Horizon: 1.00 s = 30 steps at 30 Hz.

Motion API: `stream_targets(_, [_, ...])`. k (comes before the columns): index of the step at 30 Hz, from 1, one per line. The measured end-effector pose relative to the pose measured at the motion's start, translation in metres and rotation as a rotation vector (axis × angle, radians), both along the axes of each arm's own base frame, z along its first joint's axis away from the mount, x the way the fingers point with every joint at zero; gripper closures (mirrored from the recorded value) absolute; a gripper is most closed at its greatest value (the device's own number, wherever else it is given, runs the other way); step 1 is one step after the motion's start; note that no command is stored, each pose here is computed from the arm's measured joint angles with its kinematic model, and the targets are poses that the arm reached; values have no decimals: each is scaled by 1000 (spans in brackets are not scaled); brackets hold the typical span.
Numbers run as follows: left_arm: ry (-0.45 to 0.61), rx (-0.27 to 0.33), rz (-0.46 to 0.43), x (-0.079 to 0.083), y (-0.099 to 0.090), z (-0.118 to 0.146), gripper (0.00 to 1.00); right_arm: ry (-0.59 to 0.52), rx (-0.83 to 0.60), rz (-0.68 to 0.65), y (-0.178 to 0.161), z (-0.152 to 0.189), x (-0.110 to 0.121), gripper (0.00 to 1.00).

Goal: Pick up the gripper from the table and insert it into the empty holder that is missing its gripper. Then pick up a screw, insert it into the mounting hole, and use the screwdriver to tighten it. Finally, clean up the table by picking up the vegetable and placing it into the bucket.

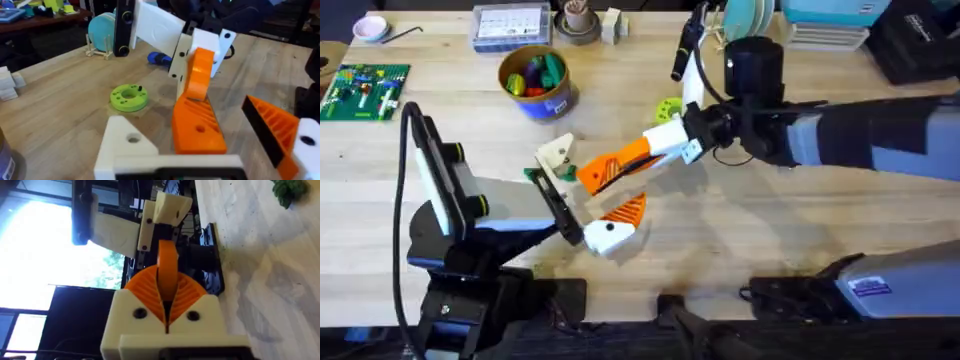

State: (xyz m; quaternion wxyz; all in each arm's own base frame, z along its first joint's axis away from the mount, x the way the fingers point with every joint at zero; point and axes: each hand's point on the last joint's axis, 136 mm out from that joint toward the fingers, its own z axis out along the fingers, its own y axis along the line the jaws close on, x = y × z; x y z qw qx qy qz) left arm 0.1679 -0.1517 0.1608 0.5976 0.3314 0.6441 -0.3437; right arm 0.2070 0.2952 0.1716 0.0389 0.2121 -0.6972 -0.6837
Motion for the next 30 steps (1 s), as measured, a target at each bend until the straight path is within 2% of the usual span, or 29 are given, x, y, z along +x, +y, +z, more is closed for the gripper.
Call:
stream_targets(8, [0,0,-3,0,0,0,8,59,-25,6,7,-7,7,993])
stream_targets(17, [4,-2,-32,-5,-3,0,7,15,-5,0,13,7,18,993])
stream_targets(30, [5,-3,-41,-6,-4,0,8,8,-22,-17,20,3,18,993])
